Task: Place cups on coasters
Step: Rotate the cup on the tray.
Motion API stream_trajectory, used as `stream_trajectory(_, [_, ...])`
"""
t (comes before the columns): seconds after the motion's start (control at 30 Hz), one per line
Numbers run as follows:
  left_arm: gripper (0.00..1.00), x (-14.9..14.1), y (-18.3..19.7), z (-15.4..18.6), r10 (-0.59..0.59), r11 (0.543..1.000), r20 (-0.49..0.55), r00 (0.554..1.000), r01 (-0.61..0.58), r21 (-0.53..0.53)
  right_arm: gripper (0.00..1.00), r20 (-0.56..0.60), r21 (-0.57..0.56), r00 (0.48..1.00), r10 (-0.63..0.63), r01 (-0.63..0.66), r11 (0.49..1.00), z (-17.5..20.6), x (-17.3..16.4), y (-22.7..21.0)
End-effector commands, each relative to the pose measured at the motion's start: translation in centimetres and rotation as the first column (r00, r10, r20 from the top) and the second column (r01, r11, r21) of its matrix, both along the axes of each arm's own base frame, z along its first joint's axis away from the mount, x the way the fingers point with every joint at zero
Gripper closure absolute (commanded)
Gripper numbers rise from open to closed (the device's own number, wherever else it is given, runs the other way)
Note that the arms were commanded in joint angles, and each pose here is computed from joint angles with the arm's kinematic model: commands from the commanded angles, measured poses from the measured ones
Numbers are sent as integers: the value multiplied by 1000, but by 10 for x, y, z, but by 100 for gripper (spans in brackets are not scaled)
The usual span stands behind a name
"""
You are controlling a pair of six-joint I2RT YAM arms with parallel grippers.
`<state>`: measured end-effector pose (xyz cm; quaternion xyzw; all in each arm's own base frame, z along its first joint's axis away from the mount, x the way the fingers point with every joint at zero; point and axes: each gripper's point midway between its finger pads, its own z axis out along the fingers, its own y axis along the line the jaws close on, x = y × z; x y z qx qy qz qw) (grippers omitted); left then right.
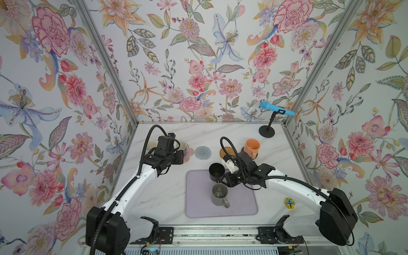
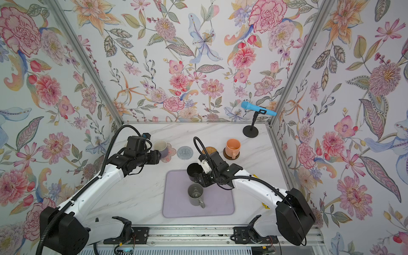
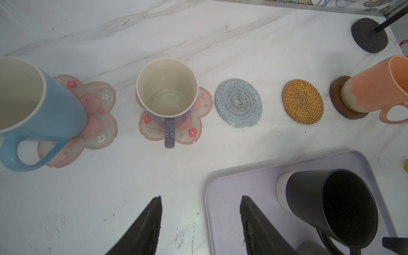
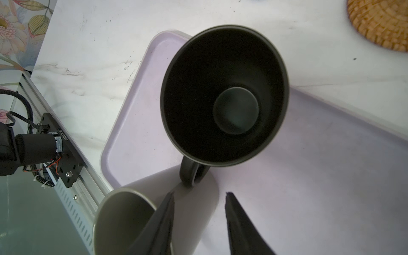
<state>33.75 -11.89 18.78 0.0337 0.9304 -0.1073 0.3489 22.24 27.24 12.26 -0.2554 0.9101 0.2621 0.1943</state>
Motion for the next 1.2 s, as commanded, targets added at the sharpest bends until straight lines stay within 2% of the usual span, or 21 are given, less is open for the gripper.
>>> stream_trajectory(0.0, [40, 1, 1, 5, 2, 1000, 4, 1000, -2, 23, 58, 7, 5, 999, 39, -39, 999, 1, -1, 10])
stream_trajectory(0.17, [40, 0, 3, 5, 9, 1000, 8, 1000, -9, 30, 52, -2, -8, 997, 76, -76, 997, -4, -4, 20])
stream_trajectory(0.77, [40, -2, 7, 7, 23, 999, 19, 1000, -24, 38, 54, 7, -75, 998, 57, -56, 996, -17, 8, 25])
stream_trajectory(1.17, [40, -2, 8, 10, 33, 999, 25, 999, -33, 33, 69, 53, -143, 999, 2, 6, 990, -23, 21, 15])
